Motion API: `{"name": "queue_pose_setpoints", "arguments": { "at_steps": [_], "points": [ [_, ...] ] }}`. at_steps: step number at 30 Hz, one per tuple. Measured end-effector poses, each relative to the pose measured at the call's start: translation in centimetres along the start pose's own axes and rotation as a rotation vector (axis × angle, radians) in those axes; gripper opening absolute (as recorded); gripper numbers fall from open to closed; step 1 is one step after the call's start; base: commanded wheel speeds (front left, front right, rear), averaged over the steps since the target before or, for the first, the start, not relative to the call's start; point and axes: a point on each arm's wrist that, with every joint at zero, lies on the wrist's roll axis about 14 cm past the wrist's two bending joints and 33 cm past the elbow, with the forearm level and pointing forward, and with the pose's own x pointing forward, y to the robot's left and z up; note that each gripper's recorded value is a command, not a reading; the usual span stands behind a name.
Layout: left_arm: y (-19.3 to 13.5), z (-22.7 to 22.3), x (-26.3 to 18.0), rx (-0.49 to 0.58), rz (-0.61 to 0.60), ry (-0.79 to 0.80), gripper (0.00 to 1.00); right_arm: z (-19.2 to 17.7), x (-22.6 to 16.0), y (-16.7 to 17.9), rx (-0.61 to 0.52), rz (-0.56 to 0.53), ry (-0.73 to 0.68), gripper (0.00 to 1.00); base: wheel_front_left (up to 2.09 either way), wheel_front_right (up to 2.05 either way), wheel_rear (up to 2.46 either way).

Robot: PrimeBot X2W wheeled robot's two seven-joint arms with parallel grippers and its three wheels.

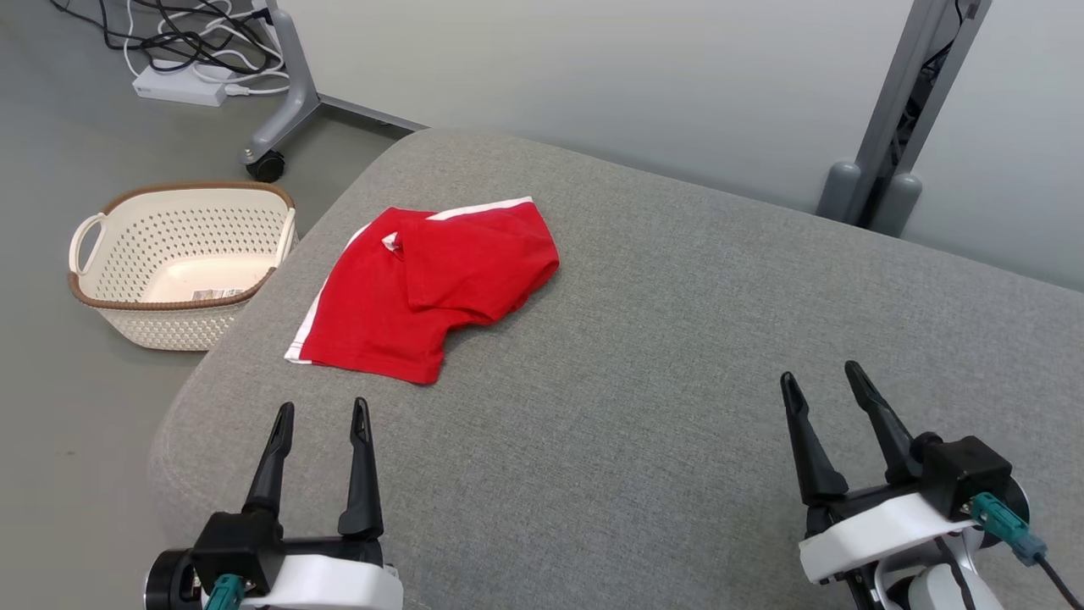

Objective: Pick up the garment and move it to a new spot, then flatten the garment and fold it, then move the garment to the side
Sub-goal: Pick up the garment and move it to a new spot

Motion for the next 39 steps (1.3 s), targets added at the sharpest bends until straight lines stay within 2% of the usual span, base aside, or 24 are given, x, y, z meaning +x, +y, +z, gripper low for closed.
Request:
{"name": "queue_pose_setpoints", "arguments": {
  "at_steps": [15,21,26,31,39],
  "points": [
    [0.0,0.3,-0.2,-0.009,0.002,-0.012,1.0,0.1,-0.3,0.3,-0.004,0.004,0.005,1.0,0.0,0.0,0.0],
    [0.0,-1.4,0.5,-0.004,-0.006,0.044,1.0,-0.1,-0.3,-0.9,-0.021,-0.02,0.007,1.0,0.0,0.0,0.0],
    [-0.5,-1.7,3.9,0.025,-0.048,0.051,1.0,0.3,0.6,-2.1,-0.047,-0.031,0.006,1.0,0.0,0.0,0.0],
    [-0.7,-2.1,8.8,0.067,-0.084,0.059,1.0,0.9,1.2,-5.3,-0.072,-0.079,-0.002,1.0,0.0,0.0,0.0],
    [-2.6,-8.1,16.0,0.191,-0.187,0.354,1.0,1.1,2.1,-9.0,-0.091,-0.113,-0.01,1.0,0.0,0.0,0.0]
  ]
}}
